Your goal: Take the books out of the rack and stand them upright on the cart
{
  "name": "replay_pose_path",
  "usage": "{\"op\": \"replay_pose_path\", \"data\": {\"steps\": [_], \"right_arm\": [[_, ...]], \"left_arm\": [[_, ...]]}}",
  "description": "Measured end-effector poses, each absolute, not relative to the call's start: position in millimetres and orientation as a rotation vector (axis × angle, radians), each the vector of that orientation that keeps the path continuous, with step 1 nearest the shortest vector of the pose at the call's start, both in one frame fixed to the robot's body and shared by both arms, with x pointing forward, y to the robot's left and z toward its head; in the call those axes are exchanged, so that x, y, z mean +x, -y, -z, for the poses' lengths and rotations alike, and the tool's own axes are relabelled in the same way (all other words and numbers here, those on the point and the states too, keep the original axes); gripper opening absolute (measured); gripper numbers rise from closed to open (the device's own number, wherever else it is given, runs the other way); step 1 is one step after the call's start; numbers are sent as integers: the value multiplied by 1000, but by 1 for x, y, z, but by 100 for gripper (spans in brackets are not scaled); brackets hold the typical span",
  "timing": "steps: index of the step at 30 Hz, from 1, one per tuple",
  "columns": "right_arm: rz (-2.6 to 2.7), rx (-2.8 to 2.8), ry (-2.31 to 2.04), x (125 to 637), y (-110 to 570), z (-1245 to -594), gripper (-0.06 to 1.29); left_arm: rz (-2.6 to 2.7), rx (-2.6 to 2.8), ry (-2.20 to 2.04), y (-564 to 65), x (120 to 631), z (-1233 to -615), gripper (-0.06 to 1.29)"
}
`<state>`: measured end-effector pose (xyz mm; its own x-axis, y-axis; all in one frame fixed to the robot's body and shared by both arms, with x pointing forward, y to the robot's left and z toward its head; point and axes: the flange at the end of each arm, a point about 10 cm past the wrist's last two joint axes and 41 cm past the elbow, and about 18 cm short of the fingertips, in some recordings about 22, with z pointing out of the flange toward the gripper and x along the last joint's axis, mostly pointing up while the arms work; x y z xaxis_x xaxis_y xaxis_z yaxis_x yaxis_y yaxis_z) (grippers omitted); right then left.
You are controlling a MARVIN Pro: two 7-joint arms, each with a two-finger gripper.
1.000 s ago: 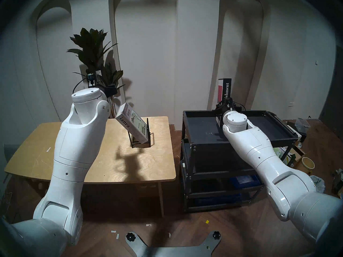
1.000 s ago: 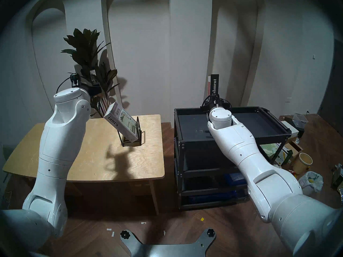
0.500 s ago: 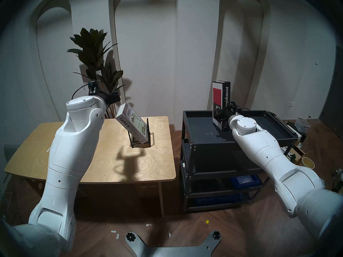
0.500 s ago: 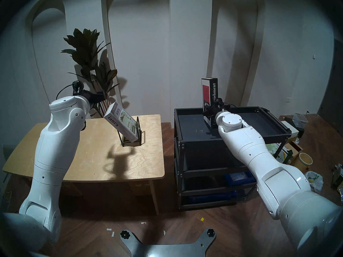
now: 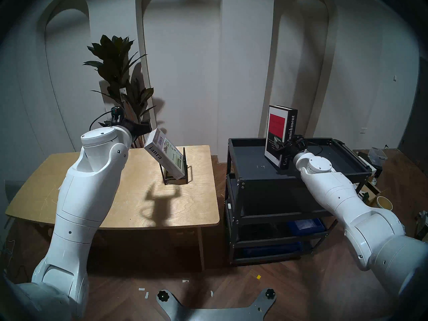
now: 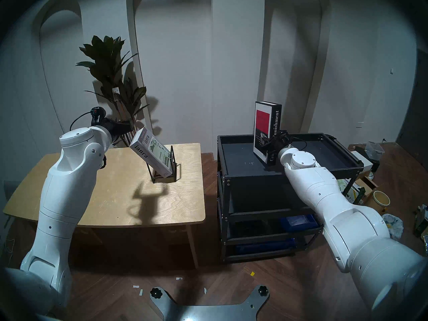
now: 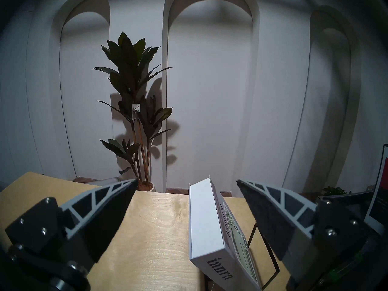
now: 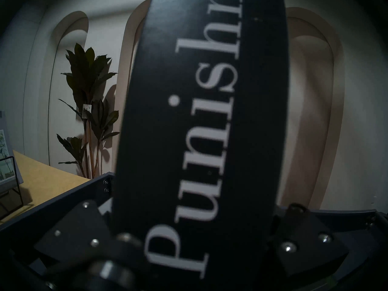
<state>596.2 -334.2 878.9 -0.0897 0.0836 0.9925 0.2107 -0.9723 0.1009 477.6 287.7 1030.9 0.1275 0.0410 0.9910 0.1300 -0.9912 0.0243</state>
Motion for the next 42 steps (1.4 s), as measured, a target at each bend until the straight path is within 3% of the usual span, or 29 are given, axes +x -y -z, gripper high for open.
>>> {"op": "replay_pose_path", "data": {"steps": [17, 42], "right_arm": [[2352, -1940, 258, 591, 335, -850, 66], [2308, -1994, 240, 609, 327, -866, 66]], "left_arm": [[2038, -2309, 127, -280, 477, -1029, 125], [2033, -2330, 115, -279, 470, -1030, 125]]}}
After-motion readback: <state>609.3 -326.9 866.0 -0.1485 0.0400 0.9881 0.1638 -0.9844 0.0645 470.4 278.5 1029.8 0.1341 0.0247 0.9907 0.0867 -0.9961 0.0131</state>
